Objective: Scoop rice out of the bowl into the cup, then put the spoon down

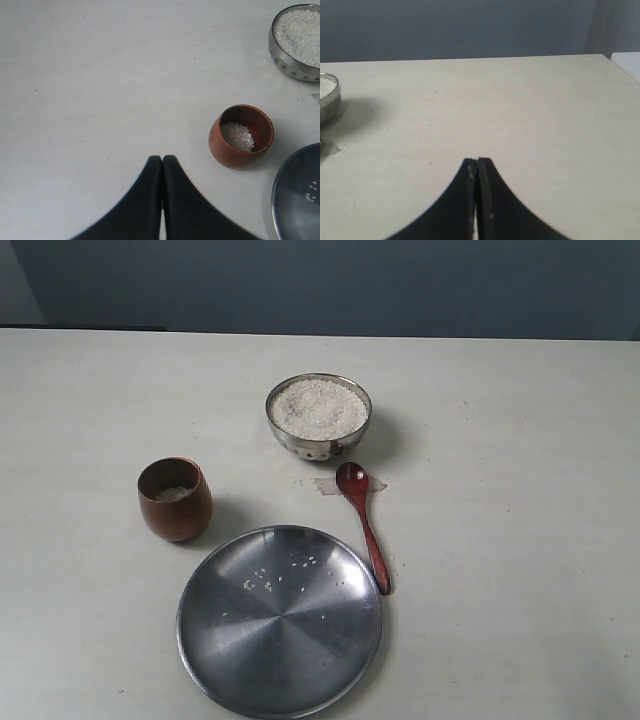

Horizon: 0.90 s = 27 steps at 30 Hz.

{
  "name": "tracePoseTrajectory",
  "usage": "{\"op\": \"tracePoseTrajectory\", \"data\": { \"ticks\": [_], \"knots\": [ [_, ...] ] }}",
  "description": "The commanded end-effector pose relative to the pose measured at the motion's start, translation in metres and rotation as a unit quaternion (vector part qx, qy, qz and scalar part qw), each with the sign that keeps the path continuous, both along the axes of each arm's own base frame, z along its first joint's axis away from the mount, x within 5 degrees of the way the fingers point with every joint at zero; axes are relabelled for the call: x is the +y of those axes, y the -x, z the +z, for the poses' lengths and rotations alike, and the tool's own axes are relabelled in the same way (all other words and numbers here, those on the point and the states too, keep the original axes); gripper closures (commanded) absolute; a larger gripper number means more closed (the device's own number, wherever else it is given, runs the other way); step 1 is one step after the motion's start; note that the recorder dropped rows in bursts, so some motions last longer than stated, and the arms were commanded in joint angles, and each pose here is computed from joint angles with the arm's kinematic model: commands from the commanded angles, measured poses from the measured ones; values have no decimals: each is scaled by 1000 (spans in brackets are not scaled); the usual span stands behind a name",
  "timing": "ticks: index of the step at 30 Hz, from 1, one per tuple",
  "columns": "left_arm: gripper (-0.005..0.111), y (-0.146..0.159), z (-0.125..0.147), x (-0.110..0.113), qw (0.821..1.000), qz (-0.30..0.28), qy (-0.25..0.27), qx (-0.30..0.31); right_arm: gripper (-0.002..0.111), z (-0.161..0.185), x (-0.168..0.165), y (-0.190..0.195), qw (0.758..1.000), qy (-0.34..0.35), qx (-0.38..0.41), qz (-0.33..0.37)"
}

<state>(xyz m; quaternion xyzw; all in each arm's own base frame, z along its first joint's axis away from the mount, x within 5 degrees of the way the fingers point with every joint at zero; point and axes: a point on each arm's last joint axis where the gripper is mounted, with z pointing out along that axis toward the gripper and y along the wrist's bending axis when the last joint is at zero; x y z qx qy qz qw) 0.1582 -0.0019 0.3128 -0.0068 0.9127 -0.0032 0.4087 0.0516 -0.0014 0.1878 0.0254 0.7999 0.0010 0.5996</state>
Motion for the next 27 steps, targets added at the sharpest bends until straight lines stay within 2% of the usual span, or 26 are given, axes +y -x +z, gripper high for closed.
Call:
{"op": "tracePoseTrajectory", "data": {
  "ticks": [1,8,18,24,27],
  "knots": [
    [106,-1,2,0,1000,-2,1,-4,108,2,0,0,1000,0,-6,-3],
    [106,-1,2,0,1000,-2,-1,-4,108,2,0,0,1000,1,-7,-3],
    [106,-1,2,0,1000,-2,-1,-4,108,6,-3,-1,998,49,-25,-6],
    [106,0,2,0,1000,-2,-1,-2,108,28,-2,-3,988,58,-146,-2],
    [106,0,2,0,1000,-2,-1,-2,108,50,0,0,962,54,-269,1]
  ]
}}
